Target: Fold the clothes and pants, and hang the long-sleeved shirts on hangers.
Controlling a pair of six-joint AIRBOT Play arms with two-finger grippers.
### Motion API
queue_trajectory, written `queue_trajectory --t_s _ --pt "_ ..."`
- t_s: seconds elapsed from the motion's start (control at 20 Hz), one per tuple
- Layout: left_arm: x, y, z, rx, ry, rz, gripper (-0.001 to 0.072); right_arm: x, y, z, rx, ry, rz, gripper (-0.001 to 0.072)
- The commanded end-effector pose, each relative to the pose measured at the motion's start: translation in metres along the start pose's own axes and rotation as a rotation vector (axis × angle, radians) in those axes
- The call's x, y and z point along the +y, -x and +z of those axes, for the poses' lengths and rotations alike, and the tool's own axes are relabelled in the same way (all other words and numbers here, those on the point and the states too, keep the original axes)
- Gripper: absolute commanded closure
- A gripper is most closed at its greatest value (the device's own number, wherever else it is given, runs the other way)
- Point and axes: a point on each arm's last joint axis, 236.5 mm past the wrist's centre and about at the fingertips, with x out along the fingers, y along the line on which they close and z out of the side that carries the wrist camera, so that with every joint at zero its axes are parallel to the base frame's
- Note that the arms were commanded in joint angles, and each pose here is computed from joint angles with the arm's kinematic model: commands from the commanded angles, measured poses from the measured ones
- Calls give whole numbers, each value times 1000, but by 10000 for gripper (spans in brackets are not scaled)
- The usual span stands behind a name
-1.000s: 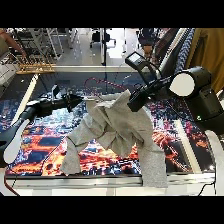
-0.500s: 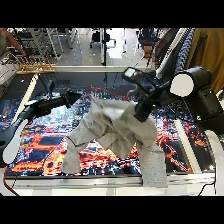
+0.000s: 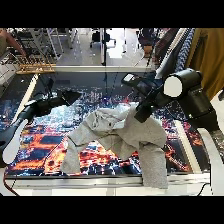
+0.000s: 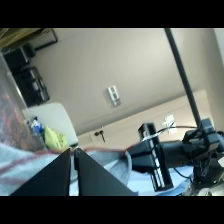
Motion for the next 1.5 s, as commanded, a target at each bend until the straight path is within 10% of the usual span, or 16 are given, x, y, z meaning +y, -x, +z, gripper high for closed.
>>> queue_trajectory --t_s 0.0,0.1,0.4,0.95,1.2,1.25,1.35,1.45 --pt "17 11 -1 10 127 67 484 -13 18 9 -67 -57 -69 680" --pt "22 17 1 0 226 89 321 -14 39 11 -120 -56 -95 680" --pt "37 -3 -59 213 304 184 132 -2 83 10 -220 10 -113 680" --pt "-17 -68 -174 611 250 36 130 6 88 12 -238 69 -95 679" --pt "33 -76 -180 579 287 272 134 9 89 13 -244 69 -87 679" --pt "37 -80 -168 521 295 282 150 10 89 14 -248 70 -80 679" --pt "43 -88 -146 420 293 287 503 15 89 16 -258 72 -60 679" --pt "39 -91 -134 379 242 251 683 21 89 17 -265 76 -35 679"
